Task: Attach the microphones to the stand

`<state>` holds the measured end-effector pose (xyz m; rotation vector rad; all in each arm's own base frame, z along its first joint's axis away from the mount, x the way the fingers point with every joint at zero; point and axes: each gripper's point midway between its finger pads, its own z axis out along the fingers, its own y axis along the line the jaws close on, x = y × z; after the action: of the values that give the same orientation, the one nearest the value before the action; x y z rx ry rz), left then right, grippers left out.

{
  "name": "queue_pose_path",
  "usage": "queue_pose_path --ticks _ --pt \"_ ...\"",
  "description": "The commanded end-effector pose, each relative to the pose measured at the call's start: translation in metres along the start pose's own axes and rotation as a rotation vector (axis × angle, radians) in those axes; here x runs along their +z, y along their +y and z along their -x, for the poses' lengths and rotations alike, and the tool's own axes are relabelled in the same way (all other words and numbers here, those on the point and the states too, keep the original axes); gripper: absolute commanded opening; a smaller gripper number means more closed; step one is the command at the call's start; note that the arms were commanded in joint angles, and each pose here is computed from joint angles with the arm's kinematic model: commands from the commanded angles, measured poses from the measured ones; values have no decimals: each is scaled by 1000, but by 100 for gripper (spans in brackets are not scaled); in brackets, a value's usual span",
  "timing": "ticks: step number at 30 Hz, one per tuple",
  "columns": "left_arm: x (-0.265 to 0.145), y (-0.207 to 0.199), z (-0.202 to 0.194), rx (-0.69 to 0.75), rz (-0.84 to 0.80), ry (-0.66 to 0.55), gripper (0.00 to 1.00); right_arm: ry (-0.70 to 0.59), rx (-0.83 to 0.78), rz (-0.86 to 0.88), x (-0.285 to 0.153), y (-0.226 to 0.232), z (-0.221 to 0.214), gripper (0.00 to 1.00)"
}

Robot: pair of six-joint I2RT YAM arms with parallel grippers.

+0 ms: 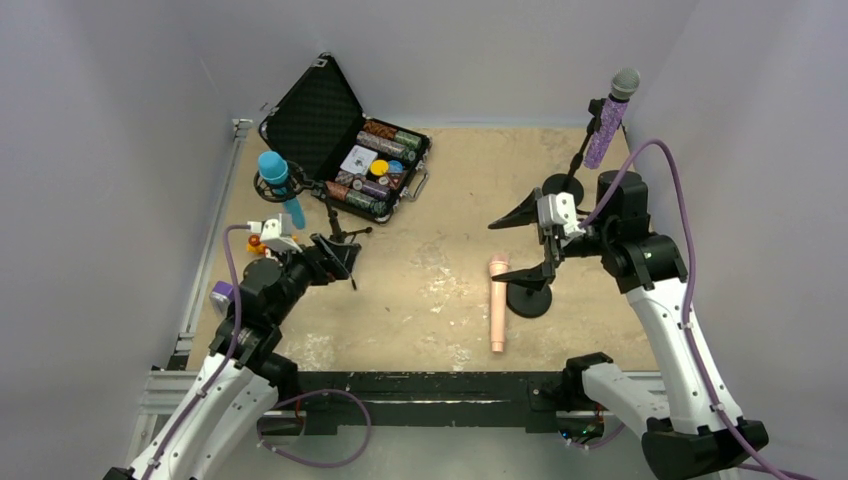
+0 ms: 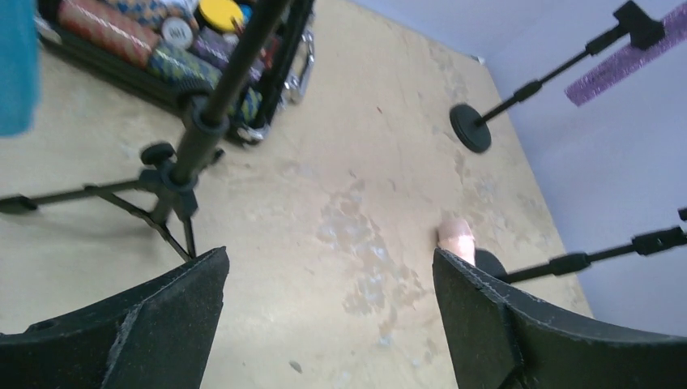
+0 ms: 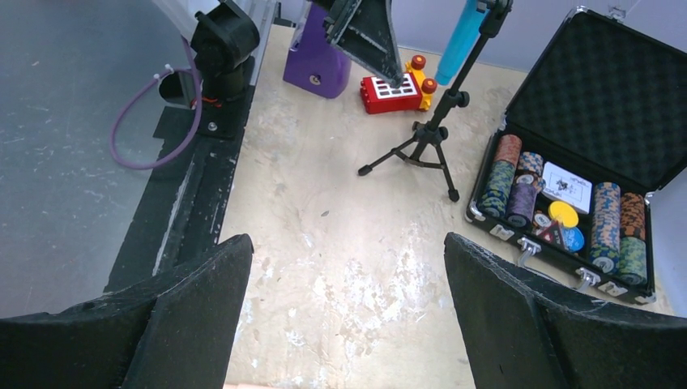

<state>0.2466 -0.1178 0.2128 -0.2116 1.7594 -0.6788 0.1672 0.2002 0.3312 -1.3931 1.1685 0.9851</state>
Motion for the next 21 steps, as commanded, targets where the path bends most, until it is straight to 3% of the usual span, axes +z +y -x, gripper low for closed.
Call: queue_pose_path --ticks 1,9,21 --pt "-10 -28 -20 -154 -94 161 99 -26 -24 10 -2 7 10 91" --pt "-19 -67 -47 -171 -258 361 99 -26 -30 -1 -5 6 12 91" --pt "-4 -146 -124 53 -261 652 99 -25 -26 -17 -8 4 12 91"
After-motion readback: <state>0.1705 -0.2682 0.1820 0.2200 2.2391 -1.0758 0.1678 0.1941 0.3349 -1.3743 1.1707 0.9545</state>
